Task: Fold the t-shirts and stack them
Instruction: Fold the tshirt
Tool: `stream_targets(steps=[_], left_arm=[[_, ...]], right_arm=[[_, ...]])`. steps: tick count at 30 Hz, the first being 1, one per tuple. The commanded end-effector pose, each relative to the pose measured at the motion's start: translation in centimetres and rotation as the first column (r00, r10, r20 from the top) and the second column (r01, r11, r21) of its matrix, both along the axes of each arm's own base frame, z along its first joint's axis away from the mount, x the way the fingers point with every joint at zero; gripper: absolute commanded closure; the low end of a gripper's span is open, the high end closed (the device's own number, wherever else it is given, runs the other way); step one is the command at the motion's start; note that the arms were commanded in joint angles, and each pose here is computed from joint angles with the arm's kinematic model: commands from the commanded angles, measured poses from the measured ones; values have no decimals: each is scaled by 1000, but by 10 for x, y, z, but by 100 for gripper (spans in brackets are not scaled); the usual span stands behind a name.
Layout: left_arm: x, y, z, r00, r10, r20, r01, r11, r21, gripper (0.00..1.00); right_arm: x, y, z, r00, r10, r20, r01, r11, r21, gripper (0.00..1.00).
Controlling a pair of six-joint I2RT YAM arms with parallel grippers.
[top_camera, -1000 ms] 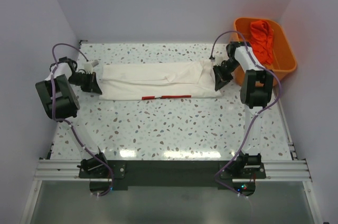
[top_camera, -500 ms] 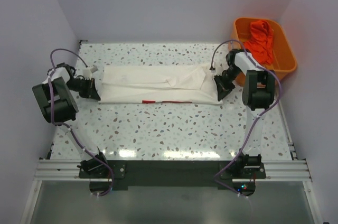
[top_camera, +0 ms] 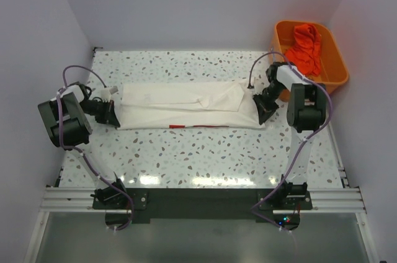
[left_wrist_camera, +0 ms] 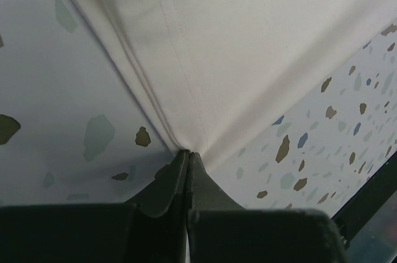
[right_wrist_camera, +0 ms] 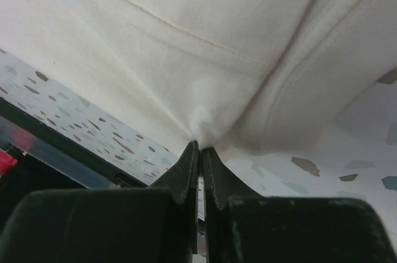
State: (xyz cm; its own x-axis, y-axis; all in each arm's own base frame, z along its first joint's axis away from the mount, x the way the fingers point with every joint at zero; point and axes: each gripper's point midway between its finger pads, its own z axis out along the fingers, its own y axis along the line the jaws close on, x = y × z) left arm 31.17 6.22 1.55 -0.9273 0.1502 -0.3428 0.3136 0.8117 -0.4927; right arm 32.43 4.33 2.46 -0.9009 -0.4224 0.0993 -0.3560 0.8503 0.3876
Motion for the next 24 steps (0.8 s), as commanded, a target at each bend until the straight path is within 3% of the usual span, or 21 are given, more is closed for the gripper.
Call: stream_targets(steps=[1, 3, 4, 5, 6, 7, 8, 11, 13, 16, 17, 18, 19, 21, 24], left_arm=[[-9, 8, 2, 1000, -24, 16, 23, 999, 46, 100], [-10, 7, 3, 999, -28, 17, 27, 999, 37, 100], [-4, 6, 9, 999, -32, 41, 31, 999, 26, 96], [0, 6, 15, 997, -34, 64, 33, 999, 14, 88], [5, 5, 26, 994, -36, 102, 36, 999, 3, 77], [16, 7, 40, 986, -38, 161, 38, 999, 5, 64], [27, 3, 55, 969, -63, 240, 68, 998, -12, 60], [63, -5, 110, 874, -125, 470, 137, 991, 8, 49], [85, -20, 140, 780, -213, 588, 205, 975, 81, 47], [110, -93, 158, 623, -394, 675, 348, 913, 211, 47], [113, -139, 160, 545, -472, 693, 419, 869, 262, 47], [127, -163, 170, 428, -502, 752, 419, 847, 327, 47], [120, -219, 175, 332, -542, 772, 490, 799, 350, 46], [135, -269, 179, 201, -559, 805, 494, 767, 409, 46], [124, -359, 172, 67, -569, 819, 609, 674, 419, 49]], right_arm=[[3, -4, 22, 996, 34, 88, -32, 999, -23, 100], [6, 0, 24, 994, 41, 101, -39, 999, -14, 95], [7, 2, 29, 994, 44, 102, -43, 999, -9, 81], [8, 3, 33, 993, 46, 105, -46, 999, -1, 81], [14, 4, 41, 990, 47, 132, -48, 999, 4, 69], [15, 3, 48, 989, 48, 141, -49, 999, 6, 63], [16, 4, 55, 986, 51, 158, -54, 999, 9, 57], [29, 8, 82, 968, 55, 246, -65, 997, 31, 54], [44, 17, 97, 951, 27, 309, -52, 996, 72, 55], [68, 25, 105, 928, -31, 372, -12, 994, 113, 59], [72, 28, 106, 926, -46, 375, -4, 991, 131, 63], [76, 31, 106, 926, -56, 374, 3, 990, 140, 65], [76, 32, 99, 934, -64, 350, 12, 989, 149, 67], [69, 37, 88, 951, -85, 296, 33, 984, 176, 72], [55, 44, 70, 967, -124, 223, 78, 975, 206, 76]])
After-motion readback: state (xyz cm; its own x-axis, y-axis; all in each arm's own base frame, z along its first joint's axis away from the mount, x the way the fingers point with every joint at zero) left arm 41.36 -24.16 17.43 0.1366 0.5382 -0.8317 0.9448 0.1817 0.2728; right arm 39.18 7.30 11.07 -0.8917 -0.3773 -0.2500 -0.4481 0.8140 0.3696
